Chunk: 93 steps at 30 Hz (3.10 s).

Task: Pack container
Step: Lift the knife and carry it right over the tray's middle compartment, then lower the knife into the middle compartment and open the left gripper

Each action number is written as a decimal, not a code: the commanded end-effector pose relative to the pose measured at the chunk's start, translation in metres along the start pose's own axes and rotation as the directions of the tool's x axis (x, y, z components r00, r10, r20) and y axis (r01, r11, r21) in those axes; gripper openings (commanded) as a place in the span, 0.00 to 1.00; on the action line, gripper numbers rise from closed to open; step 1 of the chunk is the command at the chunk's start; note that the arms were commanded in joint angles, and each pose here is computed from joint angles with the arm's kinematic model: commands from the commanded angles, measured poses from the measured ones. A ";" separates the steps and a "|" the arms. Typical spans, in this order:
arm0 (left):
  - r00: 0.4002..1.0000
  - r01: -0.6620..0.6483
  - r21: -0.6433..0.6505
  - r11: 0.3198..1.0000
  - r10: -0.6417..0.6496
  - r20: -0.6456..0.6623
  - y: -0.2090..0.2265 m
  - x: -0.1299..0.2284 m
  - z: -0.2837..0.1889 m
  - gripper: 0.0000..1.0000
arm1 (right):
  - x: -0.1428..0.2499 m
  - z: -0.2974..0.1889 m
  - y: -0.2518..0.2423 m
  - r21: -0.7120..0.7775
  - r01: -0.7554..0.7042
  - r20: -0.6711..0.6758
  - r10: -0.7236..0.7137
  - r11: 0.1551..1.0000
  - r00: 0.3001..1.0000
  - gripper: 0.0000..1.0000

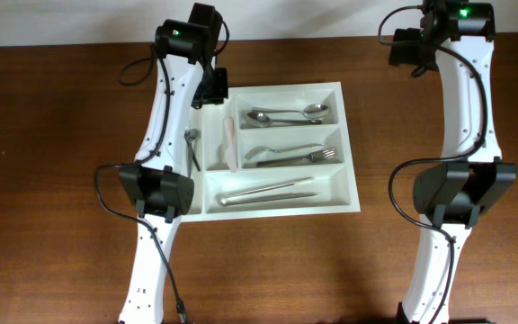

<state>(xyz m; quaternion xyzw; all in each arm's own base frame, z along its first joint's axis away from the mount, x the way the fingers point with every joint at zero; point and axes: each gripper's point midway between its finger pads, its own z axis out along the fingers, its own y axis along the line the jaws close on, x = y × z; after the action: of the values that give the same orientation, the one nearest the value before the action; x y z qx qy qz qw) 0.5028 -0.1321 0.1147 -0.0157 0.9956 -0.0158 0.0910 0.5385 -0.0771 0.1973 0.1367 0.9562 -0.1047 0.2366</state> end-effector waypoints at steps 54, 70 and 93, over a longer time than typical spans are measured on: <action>0.980 -0.008 0.014 1.000 0.011 -0.201 -0.006 0.040 0.032 0.90 | -0.006 -0.011 -0.001 -0.004 -0.021 0.029 0.021 1.000 0.999 0.99; 0.996 -0.018 -0.012 1.000 0.017 -0.092 -0.001 0.022 0.005 0.81 | -0.006 -0.011 -0.001 -0.004 -0.021 0.029 0.021 1.000 0.999 0.99; 0.951 -0.030 0.107 0.994 -0.005 0.310 -0.014 -0.027 -0.127 0.99 | -0.006 -0.011 -0.001 -0.004 -0.021 0.029 0.021 1.000 0.999 0.99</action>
<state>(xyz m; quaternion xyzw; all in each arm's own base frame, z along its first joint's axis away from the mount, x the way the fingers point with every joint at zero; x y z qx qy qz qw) 0.5067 -0.1402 0.2401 -0.0110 0.9682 -0.0704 0.2398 0.5385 -0.0771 0.1973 0.1368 0.9562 -0.1047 0.2366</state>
